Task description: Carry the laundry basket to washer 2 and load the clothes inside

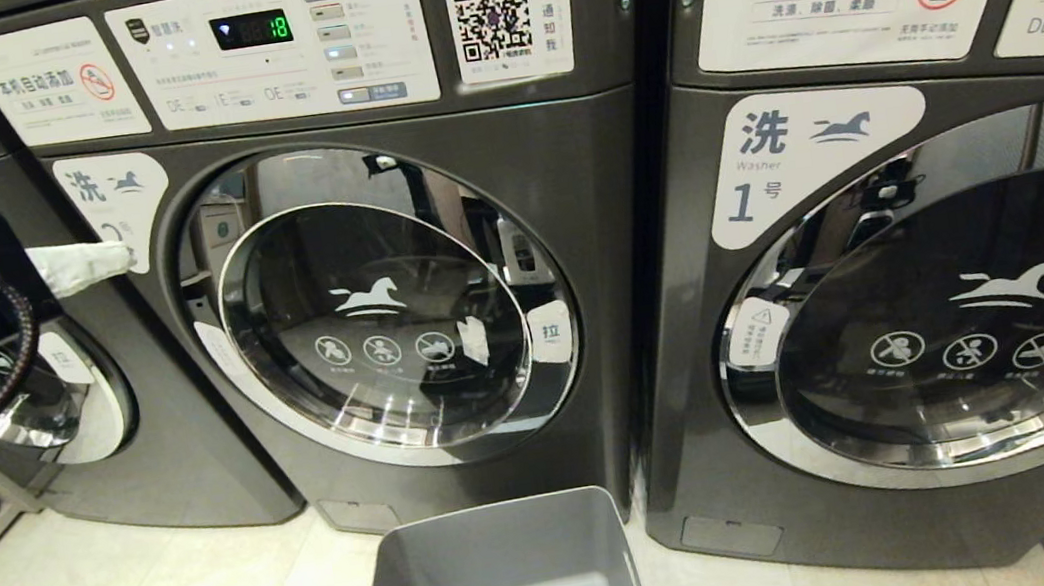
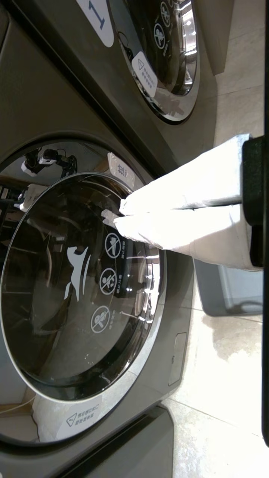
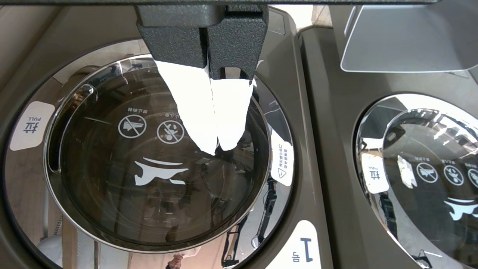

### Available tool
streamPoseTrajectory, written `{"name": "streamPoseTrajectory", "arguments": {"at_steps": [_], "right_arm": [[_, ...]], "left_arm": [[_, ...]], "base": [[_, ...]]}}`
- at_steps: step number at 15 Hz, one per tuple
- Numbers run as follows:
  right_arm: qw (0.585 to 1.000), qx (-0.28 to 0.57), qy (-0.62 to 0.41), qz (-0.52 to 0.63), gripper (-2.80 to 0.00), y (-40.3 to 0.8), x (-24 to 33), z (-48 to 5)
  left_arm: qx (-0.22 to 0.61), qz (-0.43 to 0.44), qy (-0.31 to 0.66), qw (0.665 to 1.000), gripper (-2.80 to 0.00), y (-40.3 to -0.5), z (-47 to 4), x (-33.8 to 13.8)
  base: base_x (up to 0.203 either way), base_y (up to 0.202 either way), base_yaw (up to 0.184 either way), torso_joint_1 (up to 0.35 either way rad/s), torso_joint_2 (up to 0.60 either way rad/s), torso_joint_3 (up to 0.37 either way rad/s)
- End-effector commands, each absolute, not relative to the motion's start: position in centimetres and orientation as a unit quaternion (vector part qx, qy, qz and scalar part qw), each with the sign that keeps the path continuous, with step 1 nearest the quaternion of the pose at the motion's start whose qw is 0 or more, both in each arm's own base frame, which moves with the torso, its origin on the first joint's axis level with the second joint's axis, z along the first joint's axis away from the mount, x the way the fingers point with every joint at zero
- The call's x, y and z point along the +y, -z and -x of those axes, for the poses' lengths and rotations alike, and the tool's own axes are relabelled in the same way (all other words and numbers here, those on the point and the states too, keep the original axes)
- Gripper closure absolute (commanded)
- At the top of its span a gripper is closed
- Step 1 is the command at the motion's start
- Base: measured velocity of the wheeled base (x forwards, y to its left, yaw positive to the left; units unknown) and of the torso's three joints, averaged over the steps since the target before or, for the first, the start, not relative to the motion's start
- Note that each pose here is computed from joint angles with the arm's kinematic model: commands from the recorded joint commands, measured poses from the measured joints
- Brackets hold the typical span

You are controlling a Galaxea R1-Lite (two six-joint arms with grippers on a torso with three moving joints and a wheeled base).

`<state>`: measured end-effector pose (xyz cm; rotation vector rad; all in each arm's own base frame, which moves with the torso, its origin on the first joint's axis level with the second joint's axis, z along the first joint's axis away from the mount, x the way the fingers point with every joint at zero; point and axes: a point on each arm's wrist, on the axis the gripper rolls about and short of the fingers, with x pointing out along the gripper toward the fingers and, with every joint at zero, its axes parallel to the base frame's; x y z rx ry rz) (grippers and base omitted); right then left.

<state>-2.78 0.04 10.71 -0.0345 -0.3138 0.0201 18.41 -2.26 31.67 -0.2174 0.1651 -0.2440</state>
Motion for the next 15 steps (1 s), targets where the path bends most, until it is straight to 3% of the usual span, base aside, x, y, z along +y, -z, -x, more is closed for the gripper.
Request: {"name": "streamPoseTrajectory", "arguments": {"at_steps": [1, 11, 15], "right_arm": [[0.99, -0.137, -0.011, 0.017, 0.0, -9.6, 0.0, 2.4], [0.99, -0.137, -0.011, 0.017, 0.0, -9.6, 0.0, 2.4], [0.99, -0.137, -0.011, 0.017, 0.0, -9.6, 0.0, 2.4]], "left_arm": [[0.082, 0.107, 0.12, 0.983, 0.0, -31.7, -18.5, -2.3], [0.102, 0.106, 0.102, 0.984, 0.0, -30.8, -19.6, -1.9], [0.207, 0.085, -0.003, 0.975, 0.0, -27.4, -18.6, 0.3]], "base": [[0.0, 0.0, 0.0, 0.0, 0.0, 0.0], [0.0, 0.0, 0.0, 0.0, 0.0, 0.0], [0.0, 0.0, 0.0, 0.0, 0.0, 0.0]]}}
